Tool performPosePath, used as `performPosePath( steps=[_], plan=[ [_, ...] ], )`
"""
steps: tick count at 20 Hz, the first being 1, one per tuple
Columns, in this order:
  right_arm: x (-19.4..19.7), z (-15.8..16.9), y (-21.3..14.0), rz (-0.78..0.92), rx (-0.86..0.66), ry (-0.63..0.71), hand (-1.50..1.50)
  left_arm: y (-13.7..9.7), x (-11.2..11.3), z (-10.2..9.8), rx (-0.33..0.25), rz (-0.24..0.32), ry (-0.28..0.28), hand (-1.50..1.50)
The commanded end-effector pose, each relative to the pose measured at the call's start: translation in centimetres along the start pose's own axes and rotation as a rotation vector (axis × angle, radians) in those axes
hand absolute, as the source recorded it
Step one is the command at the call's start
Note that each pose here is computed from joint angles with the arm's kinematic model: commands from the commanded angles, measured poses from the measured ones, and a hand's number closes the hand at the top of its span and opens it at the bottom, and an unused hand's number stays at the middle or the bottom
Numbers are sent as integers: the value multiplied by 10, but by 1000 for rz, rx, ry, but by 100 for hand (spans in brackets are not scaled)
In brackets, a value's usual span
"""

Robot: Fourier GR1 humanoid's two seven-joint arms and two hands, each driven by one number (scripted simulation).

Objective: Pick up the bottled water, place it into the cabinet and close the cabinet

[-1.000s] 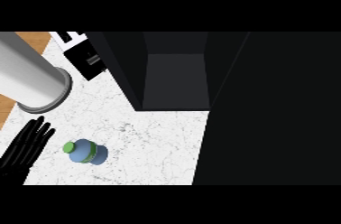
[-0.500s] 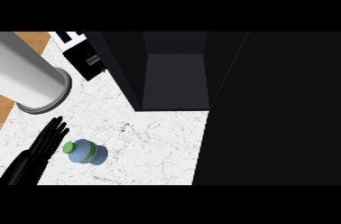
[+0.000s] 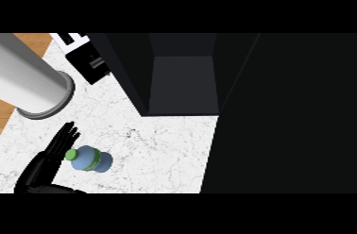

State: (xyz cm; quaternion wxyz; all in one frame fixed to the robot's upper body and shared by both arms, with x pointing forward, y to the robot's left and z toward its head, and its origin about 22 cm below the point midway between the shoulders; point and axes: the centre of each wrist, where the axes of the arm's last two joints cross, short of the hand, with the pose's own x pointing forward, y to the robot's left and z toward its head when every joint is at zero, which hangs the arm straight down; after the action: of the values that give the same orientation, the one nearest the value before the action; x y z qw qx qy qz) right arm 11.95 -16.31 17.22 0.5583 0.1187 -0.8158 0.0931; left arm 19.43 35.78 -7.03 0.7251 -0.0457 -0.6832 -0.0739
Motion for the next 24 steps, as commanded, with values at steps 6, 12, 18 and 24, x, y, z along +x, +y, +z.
performPosePath(
  steps=[6,12,18,24],
  plan=[
    [17,12,7,51,-56,-67,-150,-7,-44,-26,0,37,-16,-150],
    [21,0,-10,71,-57,-54,-150,-12,-67,-19,21,59,-53,-150],
    [17,9,4,72,-44,-69,-150,-20,-73,-25,60,96,-116,-150],
    [6,7,13,72,-21,-53,-150,-23,-60,-56,-11,164,-126,150]
  ],
)
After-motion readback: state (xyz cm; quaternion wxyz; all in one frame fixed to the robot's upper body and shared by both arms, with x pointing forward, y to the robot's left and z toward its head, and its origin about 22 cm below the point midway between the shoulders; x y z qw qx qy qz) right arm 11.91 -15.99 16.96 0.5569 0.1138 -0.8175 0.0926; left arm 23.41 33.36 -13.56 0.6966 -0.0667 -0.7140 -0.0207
